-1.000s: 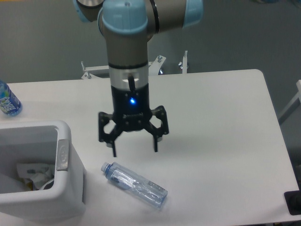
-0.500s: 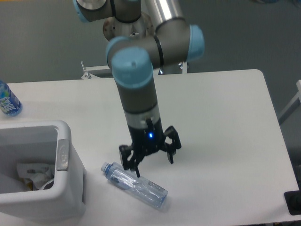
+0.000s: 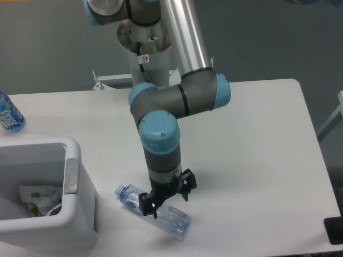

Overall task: Place the trash in the trash can
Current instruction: 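Lower the gripper and close it around the bottle's body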

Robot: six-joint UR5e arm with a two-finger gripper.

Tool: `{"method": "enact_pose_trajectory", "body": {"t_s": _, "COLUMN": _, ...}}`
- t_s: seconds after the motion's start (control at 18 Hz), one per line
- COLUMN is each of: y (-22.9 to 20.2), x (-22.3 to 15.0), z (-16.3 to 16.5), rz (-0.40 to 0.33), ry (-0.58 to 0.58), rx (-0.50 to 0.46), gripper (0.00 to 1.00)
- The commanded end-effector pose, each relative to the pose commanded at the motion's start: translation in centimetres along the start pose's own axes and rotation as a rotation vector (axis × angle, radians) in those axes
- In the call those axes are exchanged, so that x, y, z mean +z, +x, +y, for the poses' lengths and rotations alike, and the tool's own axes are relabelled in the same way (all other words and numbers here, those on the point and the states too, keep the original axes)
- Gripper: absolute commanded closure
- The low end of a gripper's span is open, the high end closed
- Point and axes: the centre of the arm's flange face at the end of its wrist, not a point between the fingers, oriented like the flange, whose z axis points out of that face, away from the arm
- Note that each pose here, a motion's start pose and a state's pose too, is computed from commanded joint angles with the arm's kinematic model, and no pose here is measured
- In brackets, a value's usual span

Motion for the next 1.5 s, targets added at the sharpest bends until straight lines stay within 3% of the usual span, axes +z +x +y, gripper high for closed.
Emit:
{"method": "enact_pose_trajectory", "body": {"t_s": 0.33, "y": 0.3, "x": 2.7, "z": -1.0, "rz": -0.008, "ry": -0.015, "rx": -0.091, "gripper": 0.00}}
{"method": "enact_pose_trajectory", "body": {"t_s": 1.33, "y": 0.4, "x": 6.9, "z": -0.7, "rz": -0.086, "ry": 0.004, "rx": -0.132, "gripper": 0.00}}
{"method": "enact_pose_trajectory", "body": {"t_s": 1.39, "y": 0.4, "x": 6.9, "z": -0.7, "rz": -0.086, "ry": 0.004, "rx": -0.132, "gripper": 0.03}}
{"method": "enact_pose_trajectory", "body": {"t_s": 1.5, "y": 0.4, "x": 6.8, "z": -0.7, "rz": -0.085, "ry": 0.005, "rx": -0.132, "gripper": 0.18}}
